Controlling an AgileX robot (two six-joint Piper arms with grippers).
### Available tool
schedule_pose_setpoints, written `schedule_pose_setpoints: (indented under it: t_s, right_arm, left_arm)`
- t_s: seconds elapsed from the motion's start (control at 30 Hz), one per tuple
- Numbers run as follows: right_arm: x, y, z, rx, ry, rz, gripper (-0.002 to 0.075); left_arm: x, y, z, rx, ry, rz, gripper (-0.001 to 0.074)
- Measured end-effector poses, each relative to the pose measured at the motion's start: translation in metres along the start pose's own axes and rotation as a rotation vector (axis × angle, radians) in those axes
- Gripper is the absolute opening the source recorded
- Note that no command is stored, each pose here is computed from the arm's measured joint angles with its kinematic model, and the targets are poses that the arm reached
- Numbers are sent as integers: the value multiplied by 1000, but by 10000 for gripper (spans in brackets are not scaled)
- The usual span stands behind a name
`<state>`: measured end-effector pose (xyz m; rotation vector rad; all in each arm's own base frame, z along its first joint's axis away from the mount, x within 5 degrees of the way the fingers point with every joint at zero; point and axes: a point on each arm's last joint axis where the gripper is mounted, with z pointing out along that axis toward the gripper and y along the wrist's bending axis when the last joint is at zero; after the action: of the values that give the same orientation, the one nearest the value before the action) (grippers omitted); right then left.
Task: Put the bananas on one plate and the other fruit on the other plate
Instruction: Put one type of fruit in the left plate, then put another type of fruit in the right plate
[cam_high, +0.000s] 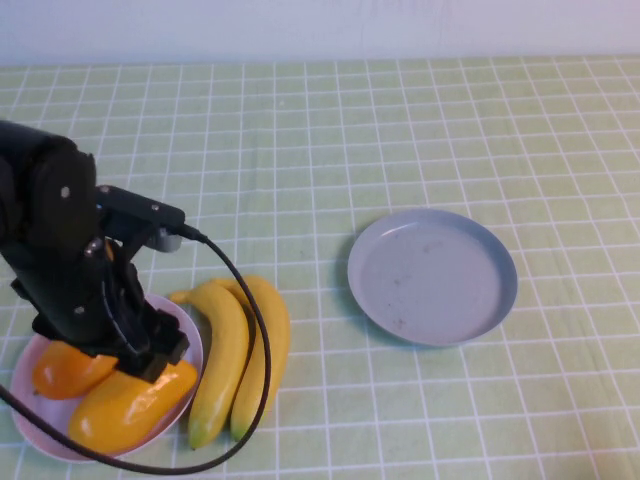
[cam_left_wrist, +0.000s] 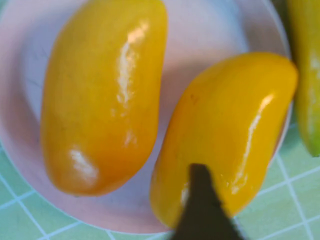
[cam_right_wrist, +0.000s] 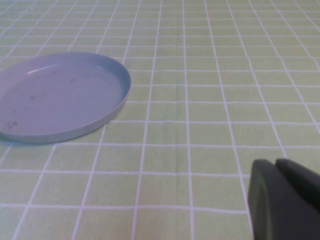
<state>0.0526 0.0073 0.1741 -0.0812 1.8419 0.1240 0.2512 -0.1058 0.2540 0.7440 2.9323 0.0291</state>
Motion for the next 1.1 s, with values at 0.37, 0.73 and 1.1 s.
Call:
schedule_pose_setpoints:
  t_s: [0.37,0.73,1.1]
  right_arm:
    - [0,0,0,0,0,0,-16]
    - [0,0,0,0,0,0,-16]
    - [0,0,0,0,0,0,-16]
  left_arm:
    - [39,-1,-93,-19,-411,-62,14]
    - [133,-8,-131,-28,-785,-81,3]
    - [169,-13,-92,-25,-857,-110,3]
